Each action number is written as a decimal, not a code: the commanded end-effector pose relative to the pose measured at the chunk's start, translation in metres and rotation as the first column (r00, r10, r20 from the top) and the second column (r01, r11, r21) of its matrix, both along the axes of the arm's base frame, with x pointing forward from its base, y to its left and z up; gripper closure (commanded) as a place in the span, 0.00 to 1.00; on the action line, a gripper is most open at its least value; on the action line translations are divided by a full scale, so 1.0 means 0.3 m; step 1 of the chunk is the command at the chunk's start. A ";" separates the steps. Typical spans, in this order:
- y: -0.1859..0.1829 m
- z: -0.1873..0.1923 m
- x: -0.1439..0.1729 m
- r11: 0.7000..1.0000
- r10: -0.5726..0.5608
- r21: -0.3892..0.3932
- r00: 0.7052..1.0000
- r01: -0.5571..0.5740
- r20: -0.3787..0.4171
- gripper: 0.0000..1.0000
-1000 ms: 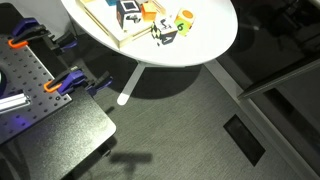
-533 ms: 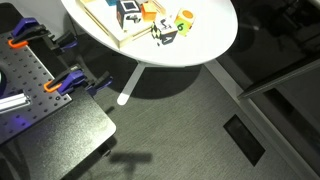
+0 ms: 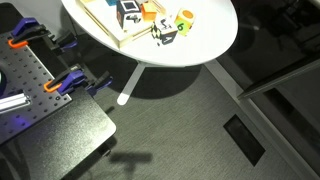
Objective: Pick up the pink block and put it on the tray
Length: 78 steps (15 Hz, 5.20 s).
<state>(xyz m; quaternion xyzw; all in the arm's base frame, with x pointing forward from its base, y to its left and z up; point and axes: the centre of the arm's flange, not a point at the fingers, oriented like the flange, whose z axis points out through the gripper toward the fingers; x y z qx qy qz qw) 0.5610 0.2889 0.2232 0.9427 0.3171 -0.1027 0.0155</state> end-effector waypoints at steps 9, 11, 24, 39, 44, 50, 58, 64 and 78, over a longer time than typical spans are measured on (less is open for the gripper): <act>0.082 -0.084 0.030 0.993 -0.107 -0.045 0.990 0.112 0.093 0.00; 0.076 -0.102 0.047 0.993 -0.104 -0.038 0.989 0.108 0.102 0.00; 0.123 -0.188 0.121 0.996 -0.088 -0.019 0.988 0.091 0.129 0.00; 0.168 -0.208 0.103 0.997 -0.072 -0.026 0.990 0.075 0.117 0.49; 0.138 -0.156 0.114 0.996 -0.085 -0.021 0.988 0.089 0.129 0.68; 0.105 -0.071 0.129 0.995 -0.090 -0.023 0.987 0.094 0.132 0.68; 0.020 0.053 0.114 0.995 -0.089 -0.023 0.991 0.092 0.100 0.68; -0.095 0.086 0.078 0.991 -0.127 -0.023 0.988 0.129 0.091 0.68; -0.466 0.065 -0.034 0.953 -0.298 -0.005 0.939 0.303 0.170 0.68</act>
